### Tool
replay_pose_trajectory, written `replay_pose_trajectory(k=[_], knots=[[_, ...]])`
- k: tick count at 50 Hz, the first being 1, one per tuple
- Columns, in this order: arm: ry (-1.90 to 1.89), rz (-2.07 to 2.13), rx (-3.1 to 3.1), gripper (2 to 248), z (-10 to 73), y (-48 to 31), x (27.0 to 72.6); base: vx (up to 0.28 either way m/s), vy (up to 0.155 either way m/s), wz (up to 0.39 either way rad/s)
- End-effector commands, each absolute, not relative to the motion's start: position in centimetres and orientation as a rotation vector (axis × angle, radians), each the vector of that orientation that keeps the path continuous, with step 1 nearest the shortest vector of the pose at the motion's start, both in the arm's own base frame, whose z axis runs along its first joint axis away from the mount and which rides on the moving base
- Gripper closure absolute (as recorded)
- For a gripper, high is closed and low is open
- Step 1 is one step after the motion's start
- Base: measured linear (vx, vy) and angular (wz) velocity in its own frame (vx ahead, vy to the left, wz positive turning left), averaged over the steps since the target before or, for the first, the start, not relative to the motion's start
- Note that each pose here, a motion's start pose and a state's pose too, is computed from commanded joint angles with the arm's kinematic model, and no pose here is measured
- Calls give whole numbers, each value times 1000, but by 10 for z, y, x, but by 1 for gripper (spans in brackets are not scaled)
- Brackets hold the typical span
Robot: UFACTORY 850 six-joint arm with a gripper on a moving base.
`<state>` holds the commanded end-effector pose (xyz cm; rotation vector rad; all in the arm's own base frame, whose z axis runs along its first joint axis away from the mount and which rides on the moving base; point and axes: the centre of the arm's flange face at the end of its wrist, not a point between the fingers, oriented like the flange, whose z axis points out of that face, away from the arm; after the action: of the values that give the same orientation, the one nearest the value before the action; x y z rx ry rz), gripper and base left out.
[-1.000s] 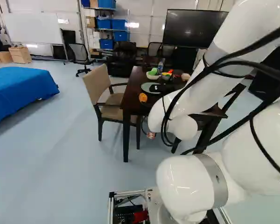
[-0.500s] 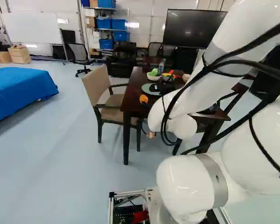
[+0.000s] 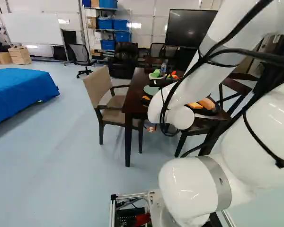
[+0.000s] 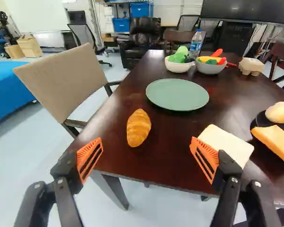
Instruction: Move the croissant to the empty plate
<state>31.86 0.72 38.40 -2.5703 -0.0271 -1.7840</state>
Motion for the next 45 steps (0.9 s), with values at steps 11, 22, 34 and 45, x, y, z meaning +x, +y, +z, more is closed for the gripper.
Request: replay_pose_trajectory(k=[11, 22, 34, 45], knots=[[-46, -1733, -2594, 3, 391, 13, 338, 0, 0, 0], [-34, -1724, -2599, 3, 401, 15, 357, 0, 0, 0], [-4, -1716, -2607, 3, 411, 15, 379, 0, 0, 0], [-2, -1653, -2645, 3, 417, 16, 397, 0, 0, 0]])
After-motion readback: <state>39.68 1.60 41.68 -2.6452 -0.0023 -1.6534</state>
